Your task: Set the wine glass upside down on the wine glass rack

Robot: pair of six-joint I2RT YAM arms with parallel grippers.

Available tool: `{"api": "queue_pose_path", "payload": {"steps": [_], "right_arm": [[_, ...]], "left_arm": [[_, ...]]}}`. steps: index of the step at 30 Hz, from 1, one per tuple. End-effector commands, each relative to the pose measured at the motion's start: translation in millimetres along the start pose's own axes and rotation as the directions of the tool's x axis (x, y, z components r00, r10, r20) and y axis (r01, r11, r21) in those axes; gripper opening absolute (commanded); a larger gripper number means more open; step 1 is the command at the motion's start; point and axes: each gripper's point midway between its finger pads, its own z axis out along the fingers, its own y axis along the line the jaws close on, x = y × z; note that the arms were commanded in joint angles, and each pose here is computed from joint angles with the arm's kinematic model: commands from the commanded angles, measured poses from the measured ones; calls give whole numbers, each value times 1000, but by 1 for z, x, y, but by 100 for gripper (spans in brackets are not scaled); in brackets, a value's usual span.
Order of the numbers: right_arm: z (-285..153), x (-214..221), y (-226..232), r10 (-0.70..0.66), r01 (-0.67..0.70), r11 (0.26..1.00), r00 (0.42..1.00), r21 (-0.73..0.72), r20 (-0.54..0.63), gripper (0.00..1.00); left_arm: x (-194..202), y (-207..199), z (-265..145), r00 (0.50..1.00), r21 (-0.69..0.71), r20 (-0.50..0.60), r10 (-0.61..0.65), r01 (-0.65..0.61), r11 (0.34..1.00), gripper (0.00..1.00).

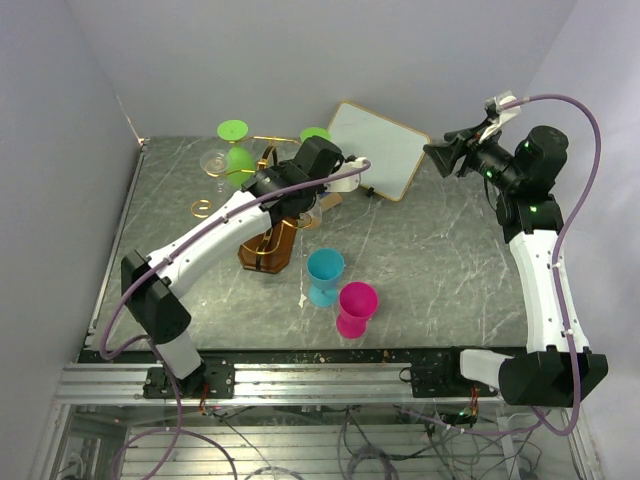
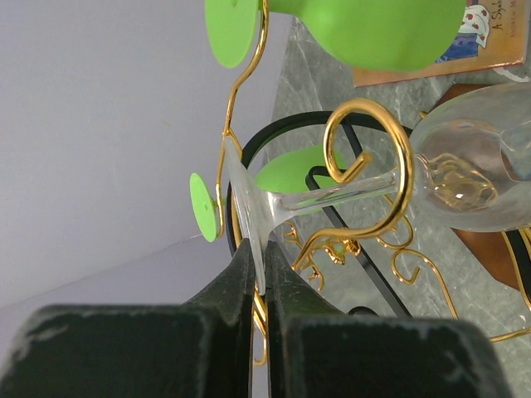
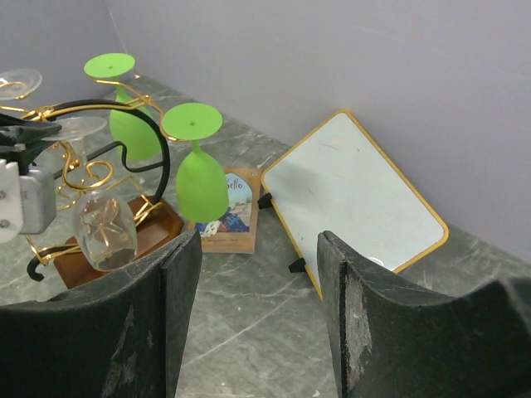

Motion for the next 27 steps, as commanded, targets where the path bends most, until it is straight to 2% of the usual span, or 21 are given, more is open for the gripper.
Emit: {"api": "queue_pose_path", "payload": {"steps": [1,16,27], "right_arm": [[1,1,-4,-4,4,1000,1000,1,11,58],[1,4,-7,-10,10,1000,1000,12,7,58],[2,6,-8,-9,9,1000,1000,15,5,58]], "left_arm": [[4,19,-27,1000,-58,14,9,-8,998,7],[-15,10,-42,994,-40,95,51,-48,998,7],[-41,-2,-33,986,-19,156,52,-49,999,7]]}}
